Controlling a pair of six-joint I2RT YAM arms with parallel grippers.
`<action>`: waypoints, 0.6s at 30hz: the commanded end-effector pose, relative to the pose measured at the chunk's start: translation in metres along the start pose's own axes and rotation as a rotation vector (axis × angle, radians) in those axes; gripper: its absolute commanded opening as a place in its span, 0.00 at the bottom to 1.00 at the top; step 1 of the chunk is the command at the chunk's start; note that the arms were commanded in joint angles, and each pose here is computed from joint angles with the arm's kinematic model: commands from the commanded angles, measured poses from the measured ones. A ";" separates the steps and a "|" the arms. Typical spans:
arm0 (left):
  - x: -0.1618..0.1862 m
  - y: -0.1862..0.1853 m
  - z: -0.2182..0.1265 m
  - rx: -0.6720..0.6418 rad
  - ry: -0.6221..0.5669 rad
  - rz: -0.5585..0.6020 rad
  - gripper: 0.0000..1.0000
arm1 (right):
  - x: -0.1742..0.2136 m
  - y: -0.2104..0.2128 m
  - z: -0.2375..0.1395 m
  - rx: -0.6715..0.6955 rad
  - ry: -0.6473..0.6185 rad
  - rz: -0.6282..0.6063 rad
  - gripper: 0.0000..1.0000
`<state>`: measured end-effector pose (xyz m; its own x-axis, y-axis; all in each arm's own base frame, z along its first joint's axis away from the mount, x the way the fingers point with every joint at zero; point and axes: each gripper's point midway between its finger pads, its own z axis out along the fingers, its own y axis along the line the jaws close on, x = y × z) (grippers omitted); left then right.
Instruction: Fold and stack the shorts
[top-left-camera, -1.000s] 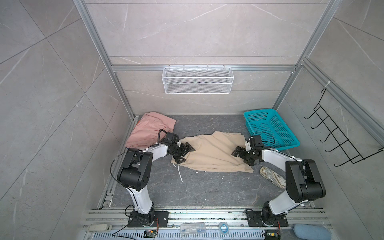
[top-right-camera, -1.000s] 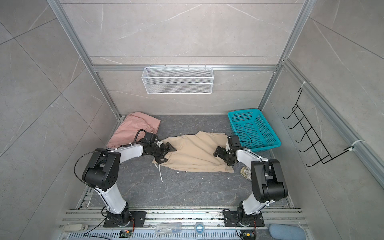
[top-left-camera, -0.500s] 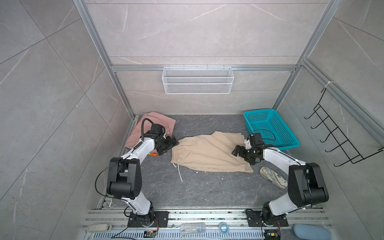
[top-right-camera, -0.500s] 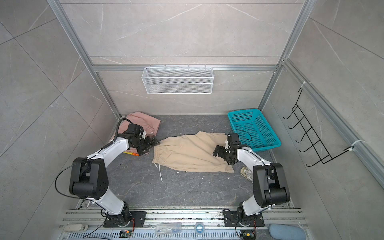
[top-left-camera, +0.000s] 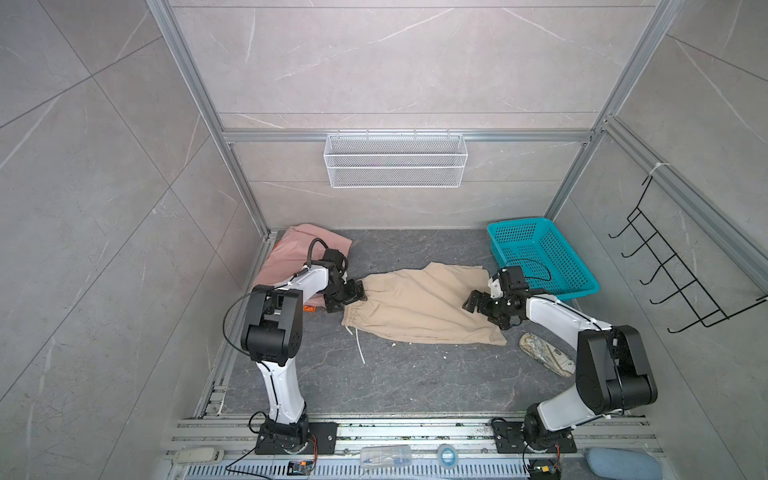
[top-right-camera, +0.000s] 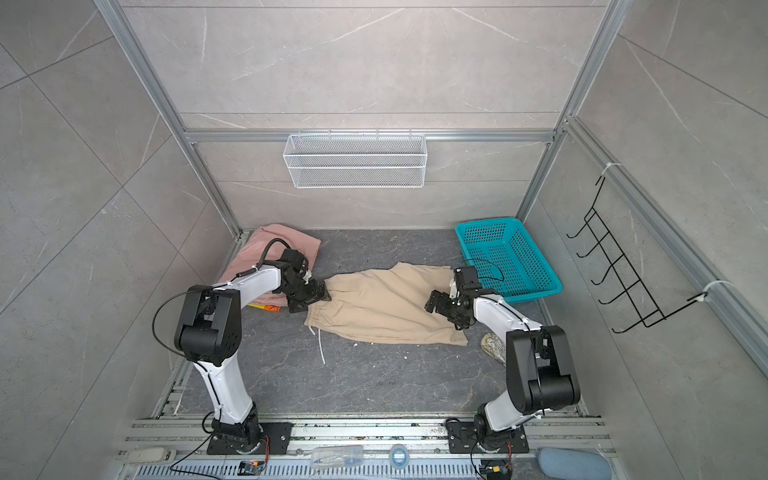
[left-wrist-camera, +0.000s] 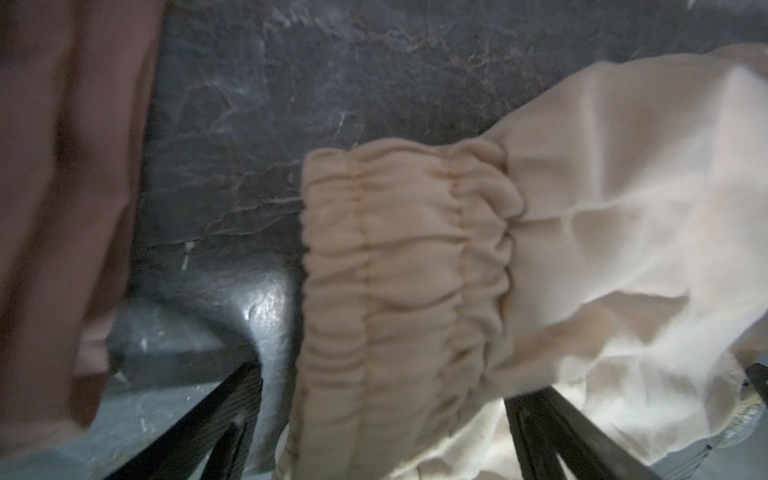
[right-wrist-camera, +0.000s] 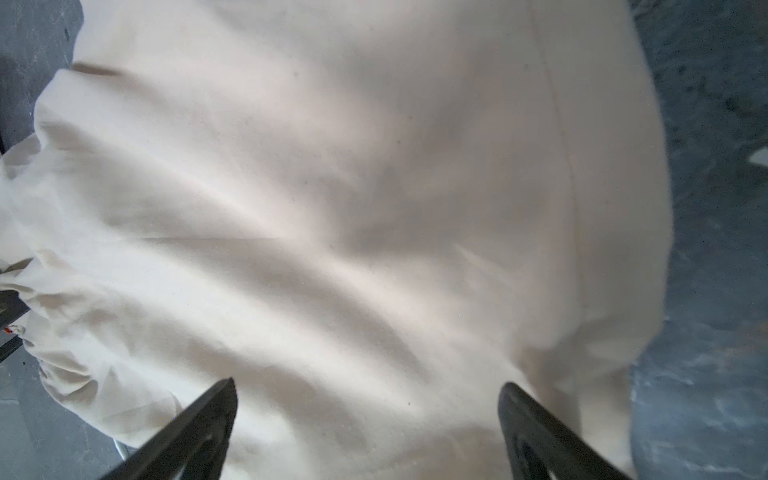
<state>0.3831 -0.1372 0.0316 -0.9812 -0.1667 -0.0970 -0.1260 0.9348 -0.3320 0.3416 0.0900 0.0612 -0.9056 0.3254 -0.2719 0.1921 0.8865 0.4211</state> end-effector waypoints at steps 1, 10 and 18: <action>0.010 0.017 0.008 -0.134 0.050 0.056 0.82 | 0.003 0.002 0.001 -0.008 0.007 -0.014 0.99; 0.013 0.018 0.021 -0.244 0.078 0.146 0.06 | 0.005 0.003 0.004 -0.019 0.014 -0.002 0.99; -0.002 0.010 -0.022 -0.331 0.040 0.238 0.00 | 0.006 0.002 0.005 -0.012 0.016 -0.003 0.99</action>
<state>0.3867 -0.1386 0.0311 -0.9928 0.0126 -0.1189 0.0236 0.9955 -0.0916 0.3423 0.0922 0.0619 -0.9059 0.3240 -0.2729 0.1856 0.8827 0.4317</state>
